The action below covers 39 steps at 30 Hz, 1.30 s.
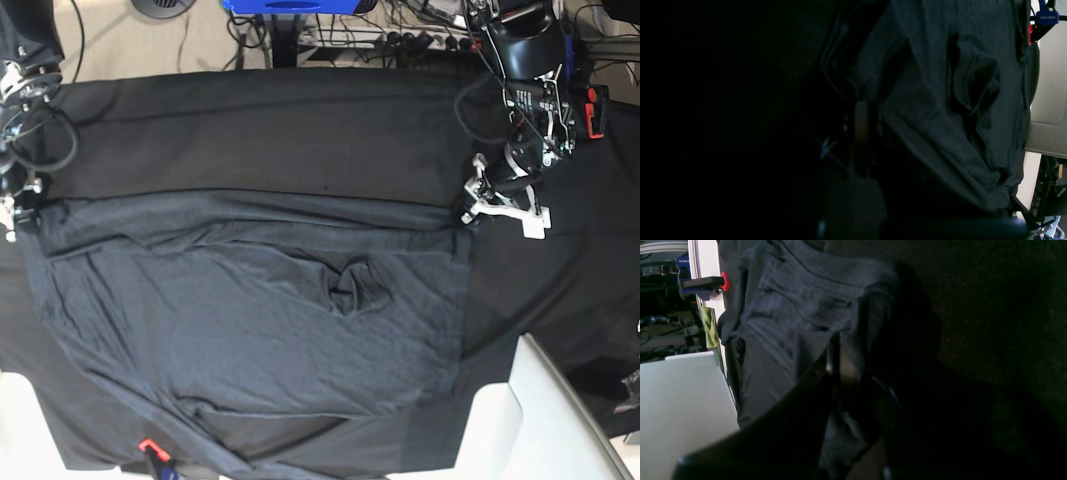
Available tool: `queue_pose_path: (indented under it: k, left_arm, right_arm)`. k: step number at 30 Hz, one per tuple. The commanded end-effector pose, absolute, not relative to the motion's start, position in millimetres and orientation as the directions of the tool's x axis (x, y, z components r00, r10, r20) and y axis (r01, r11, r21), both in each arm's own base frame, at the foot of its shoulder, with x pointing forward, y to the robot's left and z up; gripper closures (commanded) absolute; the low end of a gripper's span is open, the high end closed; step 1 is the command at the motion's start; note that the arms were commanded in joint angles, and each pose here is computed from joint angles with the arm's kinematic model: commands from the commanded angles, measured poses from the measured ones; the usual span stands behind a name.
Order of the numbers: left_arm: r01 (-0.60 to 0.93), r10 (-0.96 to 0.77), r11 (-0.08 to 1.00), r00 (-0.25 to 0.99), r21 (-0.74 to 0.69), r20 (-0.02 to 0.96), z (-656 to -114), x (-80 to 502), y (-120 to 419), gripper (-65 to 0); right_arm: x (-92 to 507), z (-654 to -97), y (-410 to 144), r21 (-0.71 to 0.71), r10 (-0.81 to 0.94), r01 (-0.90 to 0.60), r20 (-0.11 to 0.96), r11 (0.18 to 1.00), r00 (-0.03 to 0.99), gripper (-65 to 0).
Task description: Fold the T-shirt properly
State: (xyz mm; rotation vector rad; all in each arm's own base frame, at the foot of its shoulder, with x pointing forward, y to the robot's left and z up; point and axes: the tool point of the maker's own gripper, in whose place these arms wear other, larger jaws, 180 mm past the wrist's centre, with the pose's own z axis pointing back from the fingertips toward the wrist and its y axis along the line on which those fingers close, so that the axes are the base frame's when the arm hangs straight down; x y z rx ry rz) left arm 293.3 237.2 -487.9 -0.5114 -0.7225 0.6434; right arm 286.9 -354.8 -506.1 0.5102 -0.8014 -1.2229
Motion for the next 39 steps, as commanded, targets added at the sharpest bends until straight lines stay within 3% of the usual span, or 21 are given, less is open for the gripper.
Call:
queue_pose_path:
  k: [1,14,23,28,39]
  left_arm:
    - [-0.361,0.685,0.705,0.567,-0.610,0.457,-484.8,291.1,248.5,0.0]
    - [-0.297,0.606,0.767,0.626,-0.568,0.491,-441.7,282.2,264.7,0.0]
    - [-0.267,0.555,0.803,0.662,-0.533,0.504,-428.7,266.7,263.3,0.0]
    - [-0.271,0.536,0.818,0.678,-0.507,0.502,-430.7,242.3,259.7,0.0]
    - [-0.266,0.483,0.856,0.717,-0.443,0.503,-428.4,201.1,260.8,0.0]
  right_arm:
    - [282.6,-509.4,-350.0,0.719,-0.958,0.635,0.237,0.284,0.160,-0.2]
    - [285.3,-471.6,-378.5,0.690,-0.912,0.598,0.346,0.407,0.221,-0.2]
    - [271.8,-477.1,-369.9,0.676,-0.909,0.608,0.298,0.416,0.290,-0.2]
    - [256.6,-467.9,-379.0,0.631,-0.879,0.613,0.369,0.475,0.302,-0.2]
    - [218.2,-465.4,-384.5,0.555,-0.847,0.641,0.388,0.530,0.364,-0.2]
